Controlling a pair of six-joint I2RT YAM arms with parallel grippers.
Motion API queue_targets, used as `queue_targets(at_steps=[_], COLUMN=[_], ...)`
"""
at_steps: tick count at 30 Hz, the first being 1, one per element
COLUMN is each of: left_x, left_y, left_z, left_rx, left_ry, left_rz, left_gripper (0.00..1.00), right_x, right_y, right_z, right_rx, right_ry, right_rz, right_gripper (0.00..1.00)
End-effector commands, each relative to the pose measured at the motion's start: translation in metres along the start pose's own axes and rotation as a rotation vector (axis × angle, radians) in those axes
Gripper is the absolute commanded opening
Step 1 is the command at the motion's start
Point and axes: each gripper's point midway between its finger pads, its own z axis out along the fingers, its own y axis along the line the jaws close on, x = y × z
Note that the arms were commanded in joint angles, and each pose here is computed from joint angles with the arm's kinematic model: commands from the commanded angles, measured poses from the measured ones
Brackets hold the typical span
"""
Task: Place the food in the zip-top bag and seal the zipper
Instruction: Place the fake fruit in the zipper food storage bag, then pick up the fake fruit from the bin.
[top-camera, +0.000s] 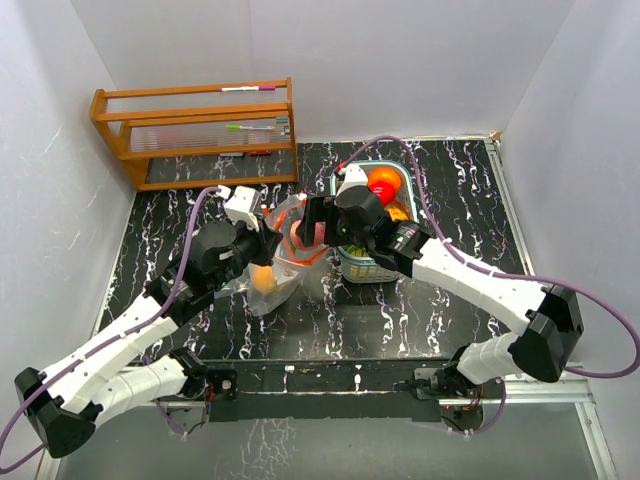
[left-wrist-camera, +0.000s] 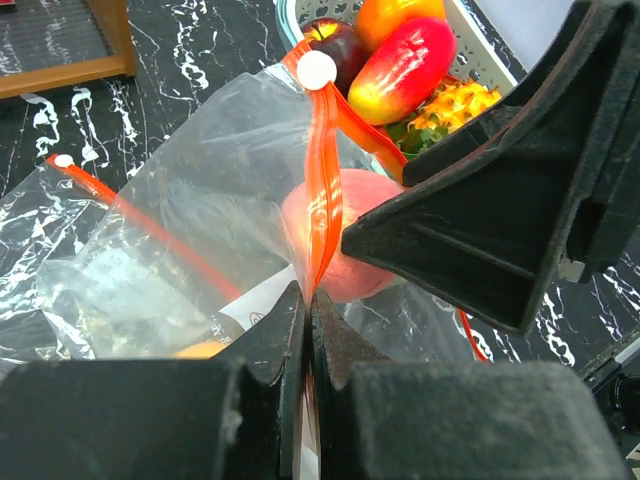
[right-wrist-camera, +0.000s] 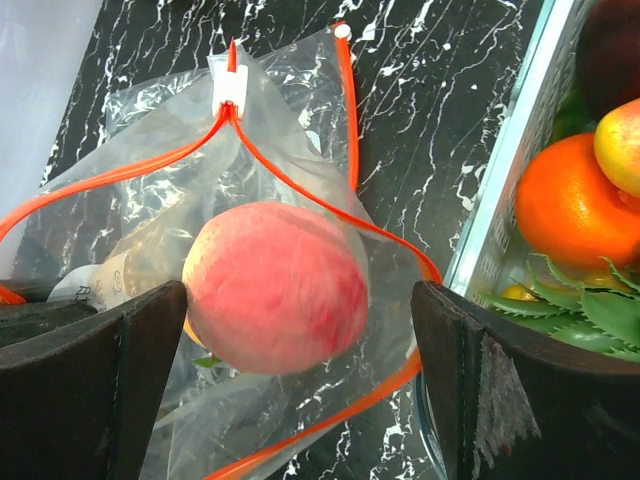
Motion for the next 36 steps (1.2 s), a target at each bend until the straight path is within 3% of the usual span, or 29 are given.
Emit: queue_targets(at_steps=[1,8,13,16,22,36], left_x=[-0.013,0.004,0.004,0.001,-0.004,-0.004], left_y=[-0.001,0.004,0.003,0.002,0.002,0.000], left_z=[-0.003,0.009,0.009,0.006,0.002,0.002], left_rx=[0.001,-0.022,-0.014,-0.009,-0.006,0.011], left_ry=[-0.032,-0.001,-0.002,-0.013,-0.028,-0.027], left_rz=[0.002,0.012,0.005,0.006,0.013,0.035], left_gripper=[0.00,0.00,0.00,0.00,0.00,0.00], right_x=[-0.045,-0.072,-0.080,-0.090,-0.104,-0.071], right_y=[0.022,0.027,-0.032,-0.080,-0.135,-0.191], right_z=[-0.018,-0.058,-0.068,-0.062,-0.032,0.025], right_rx=[-0.030,-0.041,0.261,0.403,0.489,0.669], right_ry=[-0.126,-0.211,-0.255,-0.232,-0.196,-0.147], right_rz=[-0.009,-0.013,0.023,0.070,0.155,0.177], right_gripper=[0.98,0.98,0.98,0.98,0.98,0.98])
